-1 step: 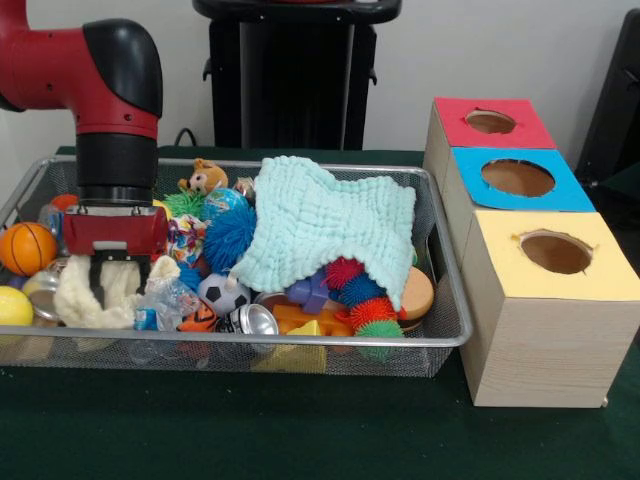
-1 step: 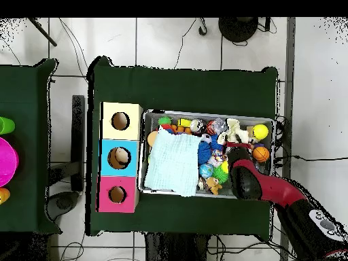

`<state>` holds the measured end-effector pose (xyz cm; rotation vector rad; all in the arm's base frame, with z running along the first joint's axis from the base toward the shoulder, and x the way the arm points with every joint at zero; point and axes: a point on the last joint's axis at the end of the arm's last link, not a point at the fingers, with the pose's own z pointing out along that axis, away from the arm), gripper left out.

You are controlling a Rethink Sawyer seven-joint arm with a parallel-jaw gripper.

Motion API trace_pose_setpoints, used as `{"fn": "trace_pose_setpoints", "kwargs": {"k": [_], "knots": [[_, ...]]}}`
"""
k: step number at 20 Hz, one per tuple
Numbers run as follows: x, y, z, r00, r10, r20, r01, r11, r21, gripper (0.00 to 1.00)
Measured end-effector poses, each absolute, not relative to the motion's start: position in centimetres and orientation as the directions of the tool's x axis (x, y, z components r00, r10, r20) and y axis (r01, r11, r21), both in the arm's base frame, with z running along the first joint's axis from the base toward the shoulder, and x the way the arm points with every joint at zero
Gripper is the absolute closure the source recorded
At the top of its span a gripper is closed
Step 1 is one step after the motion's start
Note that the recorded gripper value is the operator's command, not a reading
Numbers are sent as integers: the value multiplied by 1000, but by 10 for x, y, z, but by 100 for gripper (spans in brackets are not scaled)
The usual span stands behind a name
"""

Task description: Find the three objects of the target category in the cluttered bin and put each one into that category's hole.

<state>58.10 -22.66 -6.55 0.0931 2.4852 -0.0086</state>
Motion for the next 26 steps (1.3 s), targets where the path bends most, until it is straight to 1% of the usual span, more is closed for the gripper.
{"fn": "trace_pose_setpoints", "kwargs": {"k": [6, 10, 16, 26], "knots": [[582, -229, -62, -789, 56, -612, 70, 998, 1, 0], [585, -228, -53, -794, 30, -607, 61, 998, -31, 0], [583, -231, -28, -801, -3, -598, 49, 996, -72, 0], [568, -243, 23, -845, -1, -534, 69, 991, -111, 0]]}}
